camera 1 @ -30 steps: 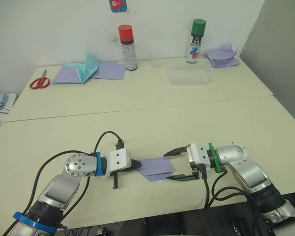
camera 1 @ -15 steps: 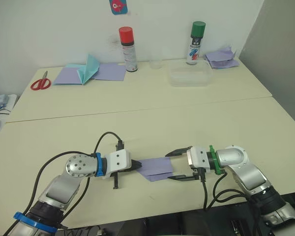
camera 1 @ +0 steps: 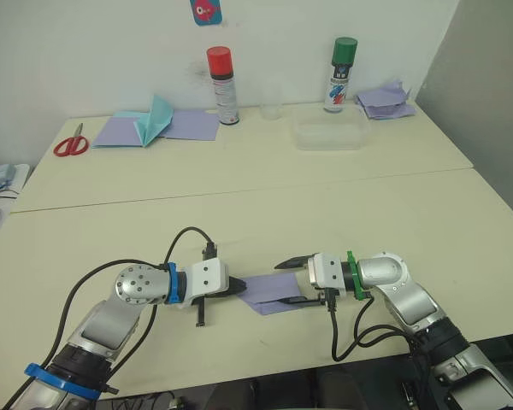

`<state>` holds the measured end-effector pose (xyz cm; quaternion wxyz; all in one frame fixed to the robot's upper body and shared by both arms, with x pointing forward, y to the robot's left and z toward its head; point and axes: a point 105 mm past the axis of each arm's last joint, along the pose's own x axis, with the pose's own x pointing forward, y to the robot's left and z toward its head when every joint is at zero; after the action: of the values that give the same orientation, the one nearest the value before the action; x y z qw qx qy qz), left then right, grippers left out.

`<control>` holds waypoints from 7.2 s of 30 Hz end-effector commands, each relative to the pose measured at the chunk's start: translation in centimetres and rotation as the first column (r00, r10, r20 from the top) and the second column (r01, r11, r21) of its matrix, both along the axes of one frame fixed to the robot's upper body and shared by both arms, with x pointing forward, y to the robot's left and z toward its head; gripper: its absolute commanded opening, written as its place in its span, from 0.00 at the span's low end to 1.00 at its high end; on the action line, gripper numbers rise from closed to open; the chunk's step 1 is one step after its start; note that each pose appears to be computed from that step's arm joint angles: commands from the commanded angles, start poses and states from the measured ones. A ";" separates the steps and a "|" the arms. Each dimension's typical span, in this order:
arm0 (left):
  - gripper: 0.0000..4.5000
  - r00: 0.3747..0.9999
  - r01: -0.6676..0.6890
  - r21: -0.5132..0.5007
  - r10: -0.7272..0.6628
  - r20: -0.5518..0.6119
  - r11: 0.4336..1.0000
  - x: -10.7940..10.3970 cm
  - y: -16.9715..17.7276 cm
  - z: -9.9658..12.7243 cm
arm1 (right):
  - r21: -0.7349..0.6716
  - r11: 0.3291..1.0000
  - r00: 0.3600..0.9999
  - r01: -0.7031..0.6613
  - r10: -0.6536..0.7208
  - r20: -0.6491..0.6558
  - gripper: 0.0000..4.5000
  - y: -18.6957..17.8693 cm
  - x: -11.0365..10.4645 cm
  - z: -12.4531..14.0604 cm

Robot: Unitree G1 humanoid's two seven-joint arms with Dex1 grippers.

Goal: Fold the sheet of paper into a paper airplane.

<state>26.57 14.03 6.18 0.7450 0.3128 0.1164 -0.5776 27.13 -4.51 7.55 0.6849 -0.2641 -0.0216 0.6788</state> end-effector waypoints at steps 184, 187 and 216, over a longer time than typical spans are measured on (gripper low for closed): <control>0.00 0.965 0.054 0.090 -0.029 -0.262 0.994 -1.2 1.2 -4.0 | 0.158 0.970 0.956 0.186 -0.141 -0.257 0.01 0.0 1.0 1.4; 0.00 0.964 0.053 0.089 -0.028 -0.264 0.995 -1.2 1.2 -4.0 | 0.162 0.969 0.955 0.187 -0.141 -0.260 0.01 0.1 1.0 1.6; 0.00 0.962 0.050 0.080 -0.027 -0.272 0.996 -1.6 1.1 -3.9 | 0.048 0.994 0.994 -0.099 0.097 0.040 0.69 1.6 -2.2 0.2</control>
<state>26.42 13.57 5.73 0.7143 0.2688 0.1504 -0.6284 24.79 -3.44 6.86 0.6624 -0.2418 -0.0340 0.7082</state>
